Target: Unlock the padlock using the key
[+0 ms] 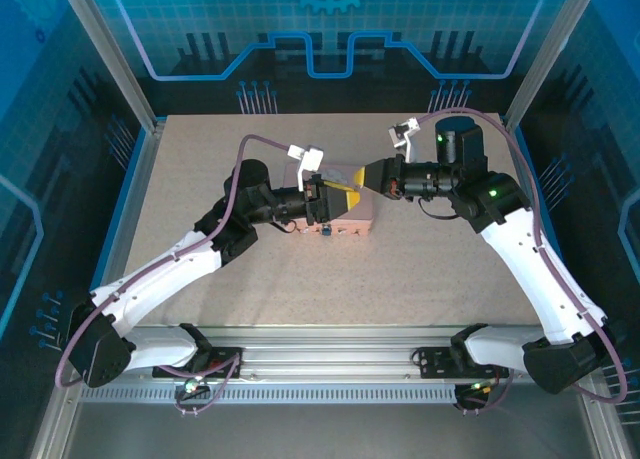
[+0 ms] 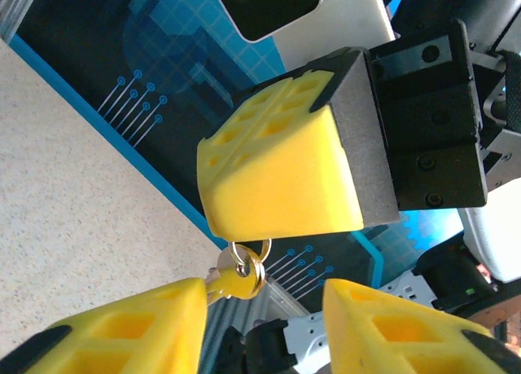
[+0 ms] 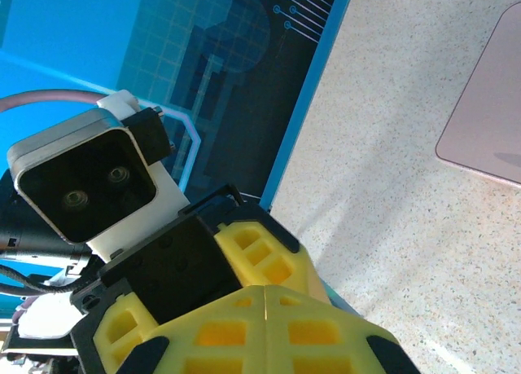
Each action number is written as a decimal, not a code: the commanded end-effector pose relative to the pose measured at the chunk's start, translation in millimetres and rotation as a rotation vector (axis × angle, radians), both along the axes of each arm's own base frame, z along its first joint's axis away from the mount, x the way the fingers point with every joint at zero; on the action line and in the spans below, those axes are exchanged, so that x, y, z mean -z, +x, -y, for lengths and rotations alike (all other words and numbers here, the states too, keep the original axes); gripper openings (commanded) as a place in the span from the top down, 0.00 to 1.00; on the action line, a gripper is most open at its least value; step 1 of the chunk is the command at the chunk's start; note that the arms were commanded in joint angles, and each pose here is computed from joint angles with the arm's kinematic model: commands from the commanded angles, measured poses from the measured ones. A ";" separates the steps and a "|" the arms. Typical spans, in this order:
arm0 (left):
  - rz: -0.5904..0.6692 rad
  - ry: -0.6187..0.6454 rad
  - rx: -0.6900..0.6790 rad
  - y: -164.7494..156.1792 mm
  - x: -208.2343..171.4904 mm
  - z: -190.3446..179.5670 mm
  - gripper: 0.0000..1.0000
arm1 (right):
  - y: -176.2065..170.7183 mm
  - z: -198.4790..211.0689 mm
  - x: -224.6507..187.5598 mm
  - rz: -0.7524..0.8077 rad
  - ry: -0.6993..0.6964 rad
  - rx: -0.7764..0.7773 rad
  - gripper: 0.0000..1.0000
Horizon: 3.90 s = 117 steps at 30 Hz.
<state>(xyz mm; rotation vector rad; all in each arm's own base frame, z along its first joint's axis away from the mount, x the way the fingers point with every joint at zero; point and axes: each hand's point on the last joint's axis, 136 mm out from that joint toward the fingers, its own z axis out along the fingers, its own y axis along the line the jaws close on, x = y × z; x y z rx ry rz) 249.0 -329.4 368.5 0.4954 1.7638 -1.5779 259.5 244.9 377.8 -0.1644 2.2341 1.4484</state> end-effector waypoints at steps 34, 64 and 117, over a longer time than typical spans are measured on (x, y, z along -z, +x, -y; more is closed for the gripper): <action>0.080 0.015 -0.025 -2.5 -16.8 5.3 0.75 | -8.5 4.4 -8.8 0.017 0.033 -0.009 1.00; 0.034 0.074 -0.045 -8.7 9.2 -4.6 0.93 | -6.7 11.3 -10.6 0.029 0.048 0.014 1.00; -0.282 0.653 -0.046 13.3 76.0 -25.7 1.00 | 25.7 87.8 115.1 0.049 -0.183 0.242 0.47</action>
